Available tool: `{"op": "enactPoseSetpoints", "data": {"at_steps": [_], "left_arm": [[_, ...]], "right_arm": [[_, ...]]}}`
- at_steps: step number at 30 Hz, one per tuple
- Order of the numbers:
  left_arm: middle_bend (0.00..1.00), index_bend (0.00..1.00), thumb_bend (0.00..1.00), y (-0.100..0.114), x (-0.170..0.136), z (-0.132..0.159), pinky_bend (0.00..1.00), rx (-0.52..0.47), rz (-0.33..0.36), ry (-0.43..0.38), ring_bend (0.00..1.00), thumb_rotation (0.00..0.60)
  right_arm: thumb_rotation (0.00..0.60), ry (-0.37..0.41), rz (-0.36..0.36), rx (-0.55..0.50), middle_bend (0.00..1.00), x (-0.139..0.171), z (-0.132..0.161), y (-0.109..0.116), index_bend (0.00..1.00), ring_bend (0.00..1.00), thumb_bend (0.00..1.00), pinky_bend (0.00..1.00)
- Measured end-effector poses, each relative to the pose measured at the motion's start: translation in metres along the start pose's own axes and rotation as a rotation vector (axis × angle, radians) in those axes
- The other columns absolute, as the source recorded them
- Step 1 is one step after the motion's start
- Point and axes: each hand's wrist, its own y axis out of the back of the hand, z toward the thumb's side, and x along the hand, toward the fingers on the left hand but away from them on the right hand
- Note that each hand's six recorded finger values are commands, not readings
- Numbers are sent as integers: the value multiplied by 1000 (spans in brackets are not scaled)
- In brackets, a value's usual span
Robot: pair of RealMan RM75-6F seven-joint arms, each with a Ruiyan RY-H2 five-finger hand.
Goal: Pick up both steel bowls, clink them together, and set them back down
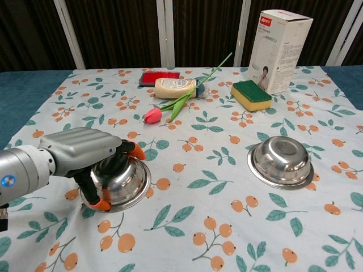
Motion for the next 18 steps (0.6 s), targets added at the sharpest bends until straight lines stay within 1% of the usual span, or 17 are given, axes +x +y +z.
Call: {"op": "enactPoseSetpoints", "data": {"at_steps": [4, 8, 12, 17, 18], "left_arm": [[501, 355, 466, 2, -1, -2, 628, -19, 1, -3, 421, 600], [536, 408, 509, 12, -4, -6, 667, -52, 34, -21, 463, 600], [558, 420, 529, 29, -11, -8, 704, -111, 89, -50, 496, 600], [555, 439, 535, 49, -22, -15, 708, -167, 163, -78, 499, 600], [554, 442, 535, 55, -26, -19, 708, -176, 186, -81, 499, 600]], "right_arm": [[600, -3, 3, 2, 0, 0, 0, -1, 0, 0, 317, 0], [600, -3, 8, 14, 0, -1, 1, -3, 0, 0, 316, 0], [600, 1, 12, 26, 0, -2, 3, -6, 0, 0, 316, 0], [600, 11, 25, 39, 0, -4, 7, -11, 0, 0, 317, 0], [600, 17, 29, 38, 0, -5, 9, -13, 0, 0, 317, 0]]}}
